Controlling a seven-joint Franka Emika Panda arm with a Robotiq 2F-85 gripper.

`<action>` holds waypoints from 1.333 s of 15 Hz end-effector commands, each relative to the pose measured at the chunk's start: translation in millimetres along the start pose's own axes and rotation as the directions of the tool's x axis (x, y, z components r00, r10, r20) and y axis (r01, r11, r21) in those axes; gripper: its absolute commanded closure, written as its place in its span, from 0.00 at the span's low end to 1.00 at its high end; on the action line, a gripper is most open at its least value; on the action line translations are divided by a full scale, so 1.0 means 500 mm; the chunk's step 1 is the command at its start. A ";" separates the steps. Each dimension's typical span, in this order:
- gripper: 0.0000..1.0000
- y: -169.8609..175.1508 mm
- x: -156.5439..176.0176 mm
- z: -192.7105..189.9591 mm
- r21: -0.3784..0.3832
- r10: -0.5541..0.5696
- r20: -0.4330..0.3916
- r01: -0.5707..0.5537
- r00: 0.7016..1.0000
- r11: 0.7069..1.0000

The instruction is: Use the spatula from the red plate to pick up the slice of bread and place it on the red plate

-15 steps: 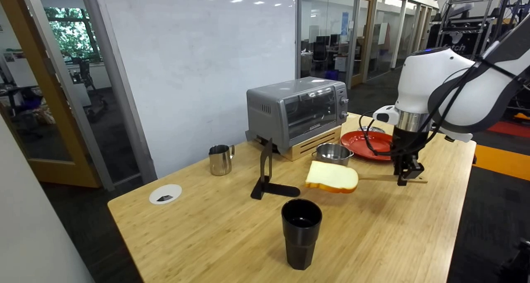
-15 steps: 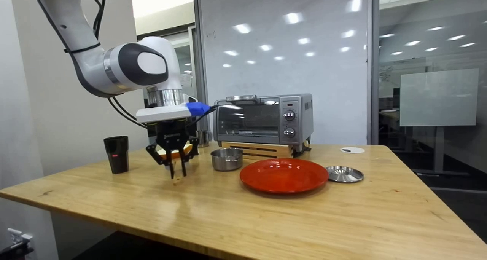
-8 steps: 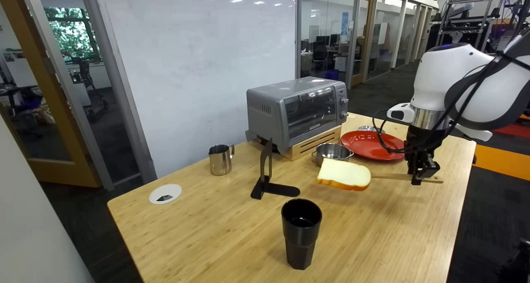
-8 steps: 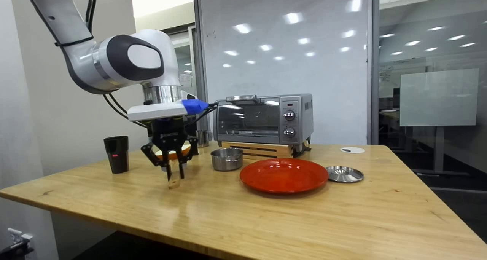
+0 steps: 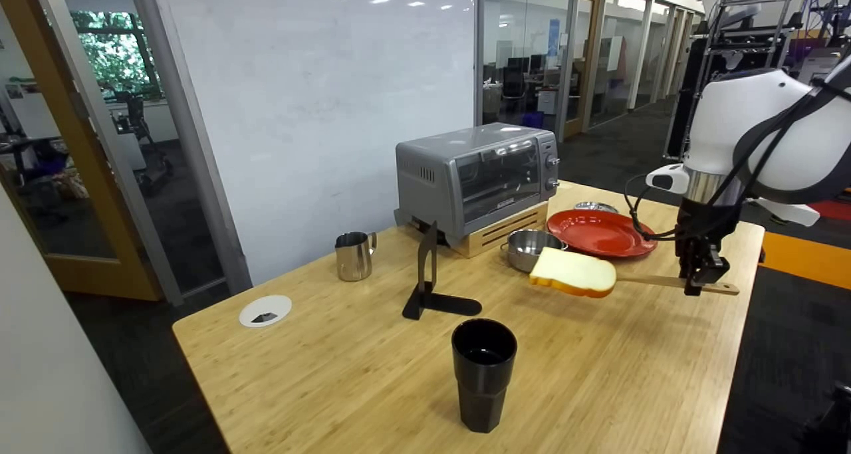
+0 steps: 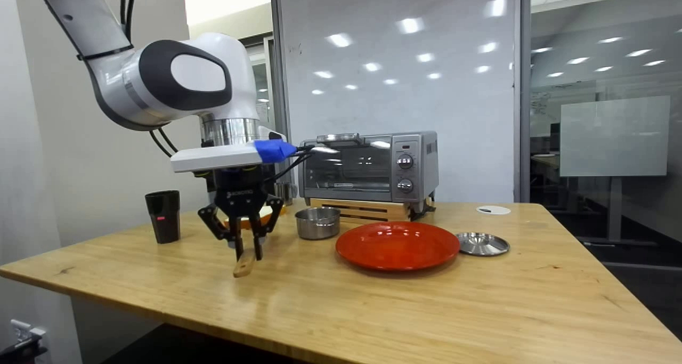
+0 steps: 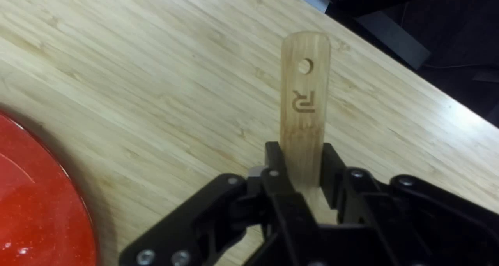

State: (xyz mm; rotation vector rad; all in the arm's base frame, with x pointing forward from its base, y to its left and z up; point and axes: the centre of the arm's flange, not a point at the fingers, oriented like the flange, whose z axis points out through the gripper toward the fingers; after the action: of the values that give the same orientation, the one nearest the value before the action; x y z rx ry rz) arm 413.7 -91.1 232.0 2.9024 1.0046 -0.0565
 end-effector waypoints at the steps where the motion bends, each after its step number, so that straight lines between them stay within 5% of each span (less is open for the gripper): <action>1: 0.93 0.012 -0.047 -0.008 -0.001 0.048 -0.030 -0.048 0.998 0.999; 12: 0.93 0.049 -0.123 -0.022 0.004 0.182 -0.055 -0.182 0.982 0.983; 20: 0.93 0.090 -0.207 -0.007 0.041 0.361 -0.062 -0.359 0.931 0.933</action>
State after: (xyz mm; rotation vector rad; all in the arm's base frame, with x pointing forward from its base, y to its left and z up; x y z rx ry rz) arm 372.3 -176.7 242.9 3.0611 0.5512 0.0028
